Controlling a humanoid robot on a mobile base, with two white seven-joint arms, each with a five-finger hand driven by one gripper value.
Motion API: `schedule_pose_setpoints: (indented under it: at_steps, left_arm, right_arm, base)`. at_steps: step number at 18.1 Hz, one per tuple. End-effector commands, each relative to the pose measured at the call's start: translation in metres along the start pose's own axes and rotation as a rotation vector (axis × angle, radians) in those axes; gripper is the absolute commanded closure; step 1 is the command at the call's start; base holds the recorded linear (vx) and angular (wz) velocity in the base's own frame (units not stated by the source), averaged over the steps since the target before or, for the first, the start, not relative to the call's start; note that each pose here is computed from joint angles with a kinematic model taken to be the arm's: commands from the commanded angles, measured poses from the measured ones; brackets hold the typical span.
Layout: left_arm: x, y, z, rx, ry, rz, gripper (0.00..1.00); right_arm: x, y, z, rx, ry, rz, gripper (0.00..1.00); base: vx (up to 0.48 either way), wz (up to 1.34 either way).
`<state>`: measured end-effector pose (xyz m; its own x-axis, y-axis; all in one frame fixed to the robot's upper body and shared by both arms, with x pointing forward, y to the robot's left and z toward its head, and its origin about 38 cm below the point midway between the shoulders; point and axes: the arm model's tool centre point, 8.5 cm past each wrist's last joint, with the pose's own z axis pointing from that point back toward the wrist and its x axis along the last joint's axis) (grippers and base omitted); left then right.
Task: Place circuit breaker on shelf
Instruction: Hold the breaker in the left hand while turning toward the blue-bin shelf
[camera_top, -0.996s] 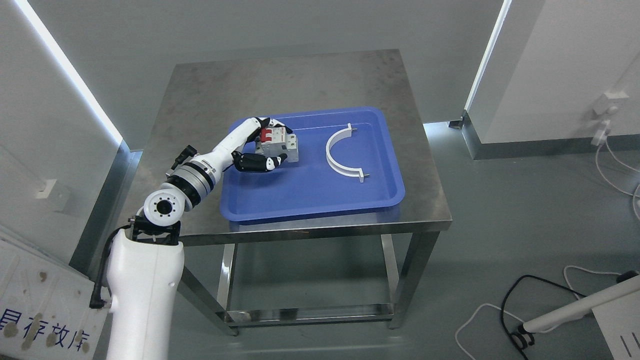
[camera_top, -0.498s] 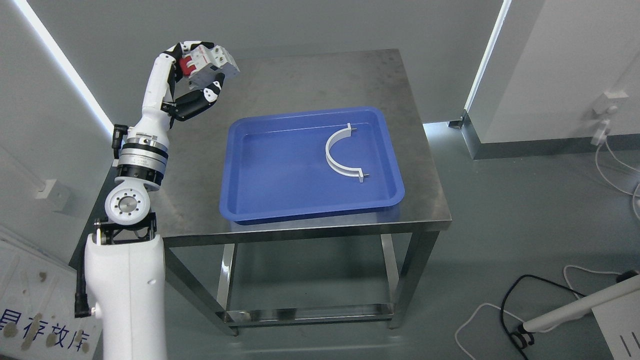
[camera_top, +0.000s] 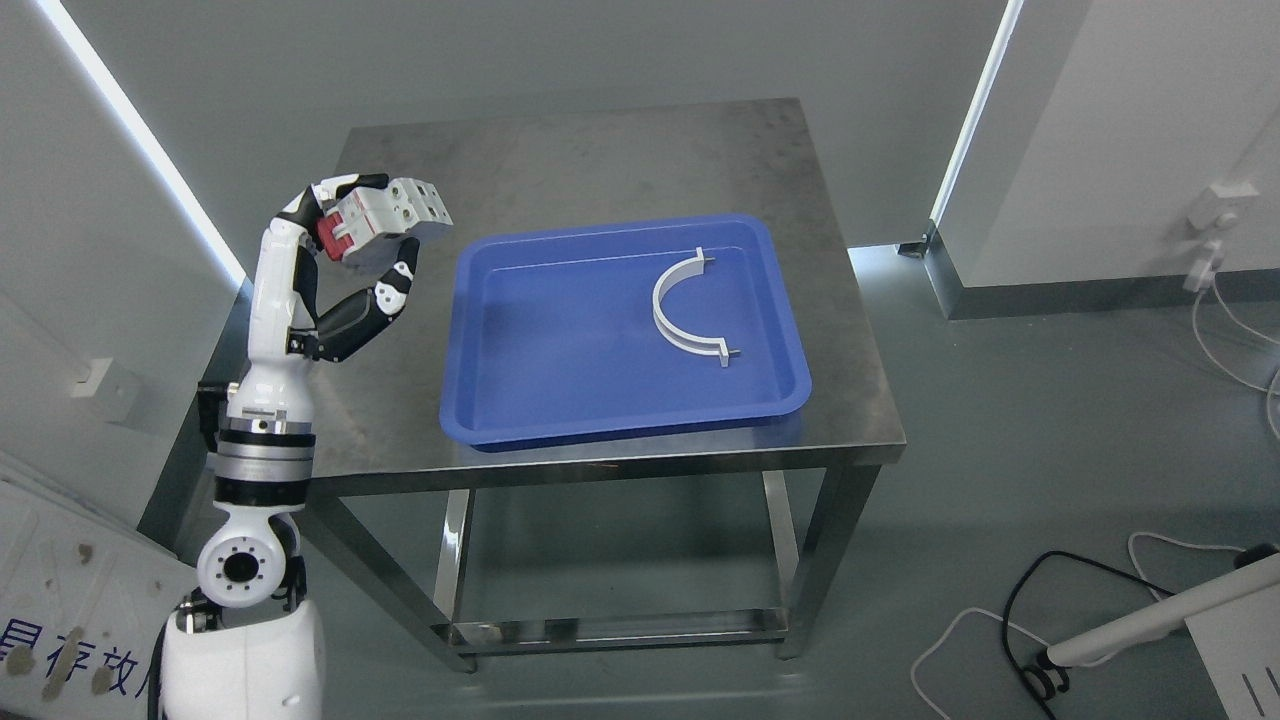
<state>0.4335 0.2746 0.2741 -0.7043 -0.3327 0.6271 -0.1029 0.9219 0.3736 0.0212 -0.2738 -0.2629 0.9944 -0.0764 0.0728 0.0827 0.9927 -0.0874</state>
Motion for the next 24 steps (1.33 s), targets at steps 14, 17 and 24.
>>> schedule_pose_setpoints:
  at_steps: [14, 17, 24]
  left_arm:
    - [0.019, -0.026, 0.048, -0.126, -0.095, -0.014, 0.89]
    - [0.02, -0.029, 0.053, -0.149, -0.108, -0.02, 0.89]
    - [0.019, -0.029, 0.057, -0.151, -0.106, -0.021, 0.89]
  right_arm:
    - [0.001, -0.011, 0.0, -0.017, -0.002, 0.002, 0.0]
    - [0.001, -0.011, 0.0, -0.017, -0.002, 0.002, 0.0]
    - [0.001, -0.011, 0.0, -0.017, -0.002, 0.002, 0.0]
  base:
    - [-0.014, -0.02]
    - [-0.065, -0.09]
    - [-0.093, -0.15]
